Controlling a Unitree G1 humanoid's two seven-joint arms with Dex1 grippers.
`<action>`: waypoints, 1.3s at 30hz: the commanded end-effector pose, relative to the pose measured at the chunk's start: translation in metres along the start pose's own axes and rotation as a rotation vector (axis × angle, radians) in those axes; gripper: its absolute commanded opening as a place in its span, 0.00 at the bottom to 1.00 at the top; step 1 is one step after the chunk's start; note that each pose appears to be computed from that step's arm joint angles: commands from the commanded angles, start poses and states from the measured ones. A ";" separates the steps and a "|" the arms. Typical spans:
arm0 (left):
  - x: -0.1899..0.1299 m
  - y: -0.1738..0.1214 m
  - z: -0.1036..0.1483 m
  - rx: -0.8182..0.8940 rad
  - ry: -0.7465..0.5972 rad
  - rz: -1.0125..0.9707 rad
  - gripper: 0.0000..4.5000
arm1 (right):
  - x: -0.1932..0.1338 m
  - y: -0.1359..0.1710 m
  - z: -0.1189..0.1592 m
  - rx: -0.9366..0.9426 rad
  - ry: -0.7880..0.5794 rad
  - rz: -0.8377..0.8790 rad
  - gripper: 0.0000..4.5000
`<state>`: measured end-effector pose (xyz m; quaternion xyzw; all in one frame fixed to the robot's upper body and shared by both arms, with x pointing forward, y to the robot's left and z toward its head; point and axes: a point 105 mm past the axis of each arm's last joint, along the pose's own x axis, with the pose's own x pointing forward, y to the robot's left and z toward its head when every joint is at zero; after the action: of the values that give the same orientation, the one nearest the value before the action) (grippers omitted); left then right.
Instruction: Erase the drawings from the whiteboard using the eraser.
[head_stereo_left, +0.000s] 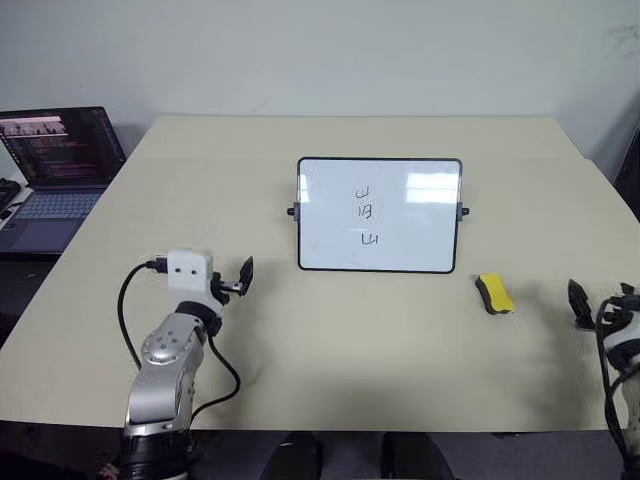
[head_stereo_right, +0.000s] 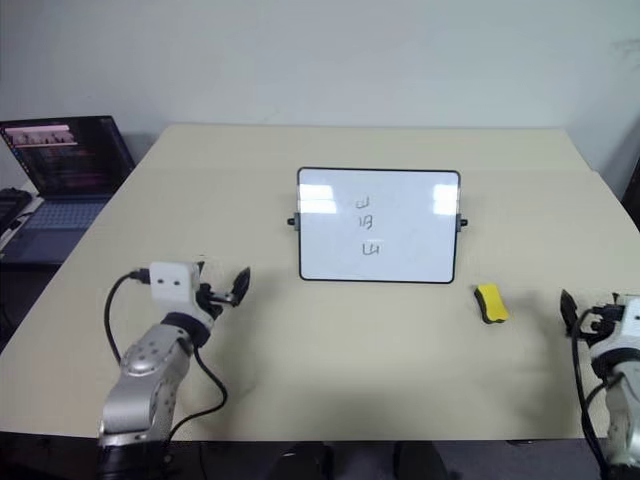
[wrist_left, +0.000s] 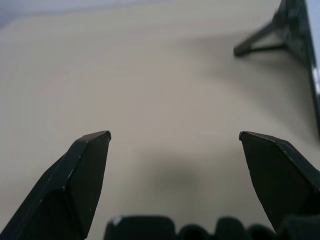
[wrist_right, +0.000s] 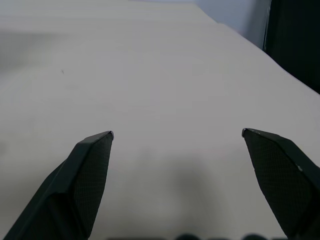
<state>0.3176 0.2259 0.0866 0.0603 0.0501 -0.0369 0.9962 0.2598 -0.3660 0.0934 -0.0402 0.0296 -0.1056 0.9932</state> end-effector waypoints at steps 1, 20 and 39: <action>0.004 -0.002 0.006 0.021 -0.013 -0.011 1.00 | 0.001 0.000 0.015 0.004 -0.033 -0.011 0.99; 0.019 0.012 0.112 0.151 -0.194 -0.394 1.00 | 0.002 0.067 0.076 -0.064 -0.150 0.087 0.99; -0.020 -0.101 0.129 0.477 -0.079 -1.294 1.00 | -0.016 0.143 0.047 -0.007 0.166 0.406 0.99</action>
<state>0.3007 0.1137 0.1925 0.2084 0.0545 -0.6368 0.7403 0.2731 -0.2183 0.1236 -0.0197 0.1298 0.1044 0.9858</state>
